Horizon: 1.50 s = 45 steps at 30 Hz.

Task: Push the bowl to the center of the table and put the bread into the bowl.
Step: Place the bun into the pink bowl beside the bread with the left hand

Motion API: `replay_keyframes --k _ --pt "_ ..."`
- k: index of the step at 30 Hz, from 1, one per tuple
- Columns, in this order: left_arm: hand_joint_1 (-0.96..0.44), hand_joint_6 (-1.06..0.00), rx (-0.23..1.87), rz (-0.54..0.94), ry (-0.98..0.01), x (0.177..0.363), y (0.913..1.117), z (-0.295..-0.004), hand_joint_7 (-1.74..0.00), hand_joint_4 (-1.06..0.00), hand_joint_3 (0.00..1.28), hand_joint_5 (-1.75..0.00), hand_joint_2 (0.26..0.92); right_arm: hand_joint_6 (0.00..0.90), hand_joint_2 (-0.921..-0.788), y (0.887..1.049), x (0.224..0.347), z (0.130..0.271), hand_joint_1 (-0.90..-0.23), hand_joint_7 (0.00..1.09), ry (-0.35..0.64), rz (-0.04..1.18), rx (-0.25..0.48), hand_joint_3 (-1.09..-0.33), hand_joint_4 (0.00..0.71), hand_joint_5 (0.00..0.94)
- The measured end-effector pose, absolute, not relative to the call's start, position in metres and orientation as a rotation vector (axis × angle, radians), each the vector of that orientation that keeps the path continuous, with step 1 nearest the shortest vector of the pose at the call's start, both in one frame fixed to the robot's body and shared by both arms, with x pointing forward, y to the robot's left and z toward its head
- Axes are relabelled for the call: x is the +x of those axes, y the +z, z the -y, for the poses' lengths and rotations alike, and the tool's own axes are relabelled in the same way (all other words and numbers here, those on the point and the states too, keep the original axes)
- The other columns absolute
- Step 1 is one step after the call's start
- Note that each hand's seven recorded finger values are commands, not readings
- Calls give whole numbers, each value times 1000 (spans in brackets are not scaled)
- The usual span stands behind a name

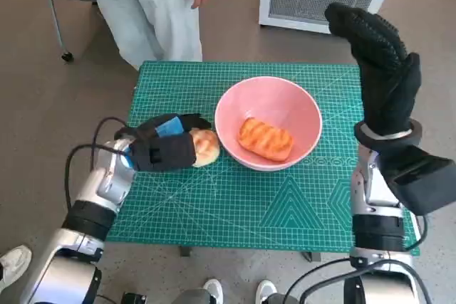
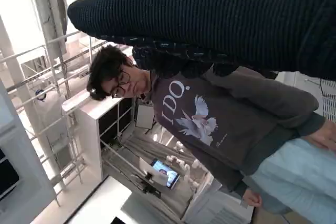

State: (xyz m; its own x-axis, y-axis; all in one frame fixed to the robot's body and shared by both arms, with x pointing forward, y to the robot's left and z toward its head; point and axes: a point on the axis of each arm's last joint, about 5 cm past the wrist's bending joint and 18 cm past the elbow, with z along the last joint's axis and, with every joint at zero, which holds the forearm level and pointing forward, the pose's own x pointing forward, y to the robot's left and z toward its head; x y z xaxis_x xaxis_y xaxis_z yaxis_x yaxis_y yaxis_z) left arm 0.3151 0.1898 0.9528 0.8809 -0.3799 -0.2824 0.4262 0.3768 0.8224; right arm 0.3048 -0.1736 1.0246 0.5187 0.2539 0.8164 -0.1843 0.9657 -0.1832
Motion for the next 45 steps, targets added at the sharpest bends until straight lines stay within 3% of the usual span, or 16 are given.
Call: replay_keyframes --k 10,23,31,35,40,45 --pt "2 -697 1040 10 -480 308 957 -198 -1103 -816 73 -1027 871 69 -921 1024 305 174 -749 615 262 990 -76 -782 293 3" --pt "1 -741 989 329 -227 282 1022 -210 -1051 -879 44 -958 862 70 -921 1024 305 174 -748 615 262 991 -76 -782 294 3" --pt "0 -731 955 661 -38 263 1053 -186 -1064 -883 36 -948 868 70 -921 1023 305 174 -748 614 259 984 -75 -783 293 3" --pt "0 -738 949 762 -58 265 1062 -165 -1056 -896 31 -933 866 69 -921 1023 305 174 -746 614 260 981 -73 -783 293 3" --pt "0 -749 985 816 -163 268 1066 -139 -1046 -926 21 -891 862 69 -921 1022 305 174 -745 615 259 978 -74 -783 293 2" --pt "0 -684 1033 817 -250 281 1061 -113 -1119 -879 17 -941 890 71 -921 1022 305 175 -745 617 259 978 -75 -783 293 2"
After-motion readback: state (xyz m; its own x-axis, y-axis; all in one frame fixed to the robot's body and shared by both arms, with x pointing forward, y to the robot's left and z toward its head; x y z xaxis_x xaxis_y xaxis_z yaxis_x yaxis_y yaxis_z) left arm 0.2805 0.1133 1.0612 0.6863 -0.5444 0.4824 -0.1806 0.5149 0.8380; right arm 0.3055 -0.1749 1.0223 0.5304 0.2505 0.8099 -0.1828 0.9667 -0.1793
